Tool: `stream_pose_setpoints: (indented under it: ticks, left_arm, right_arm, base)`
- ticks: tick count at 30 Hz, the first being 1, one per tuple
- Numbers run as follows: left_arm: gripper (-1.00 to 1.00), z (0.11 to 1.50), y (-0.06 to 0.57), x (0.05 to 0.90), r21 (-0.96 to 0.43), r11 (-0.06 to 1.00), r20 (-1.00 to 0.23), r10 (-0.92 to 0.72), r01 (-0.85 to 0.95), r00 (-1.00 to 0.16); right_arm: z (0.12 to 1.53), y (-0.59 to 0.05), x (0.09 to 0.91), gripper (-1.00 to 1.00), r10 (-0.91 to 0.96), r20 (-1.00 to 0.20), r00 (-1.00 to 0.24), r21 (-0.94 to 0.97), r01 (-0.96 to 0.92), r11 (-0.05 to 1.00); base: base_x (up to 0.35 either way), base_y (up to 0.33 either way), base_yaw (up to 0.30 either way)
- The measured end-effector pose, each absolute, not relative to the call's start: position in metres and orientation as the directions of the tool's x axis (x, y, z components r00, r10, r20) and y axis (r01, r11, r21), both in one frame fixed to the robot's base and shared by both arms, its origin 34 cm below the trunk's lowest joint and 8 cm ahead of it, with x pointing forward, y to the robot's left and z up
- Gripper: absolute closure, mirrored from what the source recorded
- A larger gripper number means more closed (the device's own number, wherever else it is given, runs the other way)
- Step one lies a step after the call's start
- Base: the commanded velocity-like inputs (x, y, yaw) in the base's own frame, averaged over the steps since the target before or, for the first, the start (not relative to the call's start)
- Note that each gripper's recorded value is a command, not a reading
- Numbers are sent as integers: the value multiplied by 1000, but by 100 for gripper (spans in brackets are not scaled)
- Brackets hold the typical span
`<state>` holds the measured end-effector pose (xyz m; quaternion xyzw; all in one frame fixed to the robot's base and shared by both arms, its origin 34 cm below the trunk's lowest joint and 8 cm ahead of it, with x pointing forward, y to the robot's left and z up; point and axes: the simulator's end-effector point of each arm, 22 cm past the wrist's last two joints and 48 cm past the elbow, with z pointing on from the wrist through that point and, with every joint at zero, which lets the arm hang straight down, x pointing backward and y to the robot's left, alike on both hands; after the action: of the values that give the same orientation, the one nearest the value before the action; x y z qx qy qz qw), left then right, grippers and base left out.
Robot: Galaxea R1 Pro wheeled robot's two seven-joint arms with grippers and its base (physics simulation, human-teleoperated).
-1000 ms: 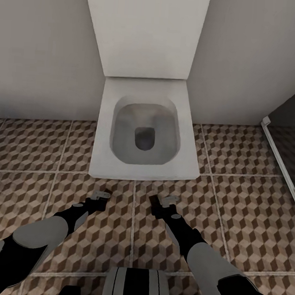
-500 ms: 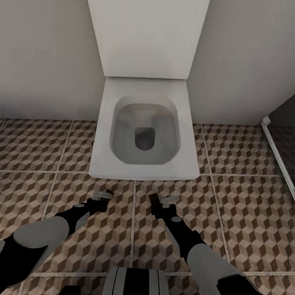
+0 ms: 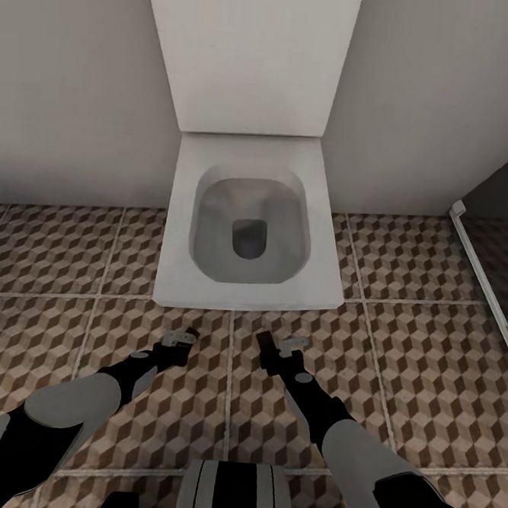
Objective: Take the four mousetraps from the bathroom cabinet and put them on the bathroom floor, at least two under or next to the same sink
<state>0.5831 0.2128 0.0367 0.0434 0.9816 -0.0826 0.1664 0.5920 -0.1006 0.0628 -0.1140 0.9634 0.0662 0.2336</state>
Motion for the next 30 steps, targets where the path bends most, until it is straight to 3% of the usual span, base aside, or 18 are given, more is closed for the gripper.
stream_pose_setpoints:
  ticks: [30]
  left_arm:
    - [100, 30, 213, 577, -149, 983, -322, 58, 111, -945]
  right_arm:
    - [57, -97, 587, 100, -206, -460, -864, 75, -269, 960]
  base:
    - [0, 0, 0]
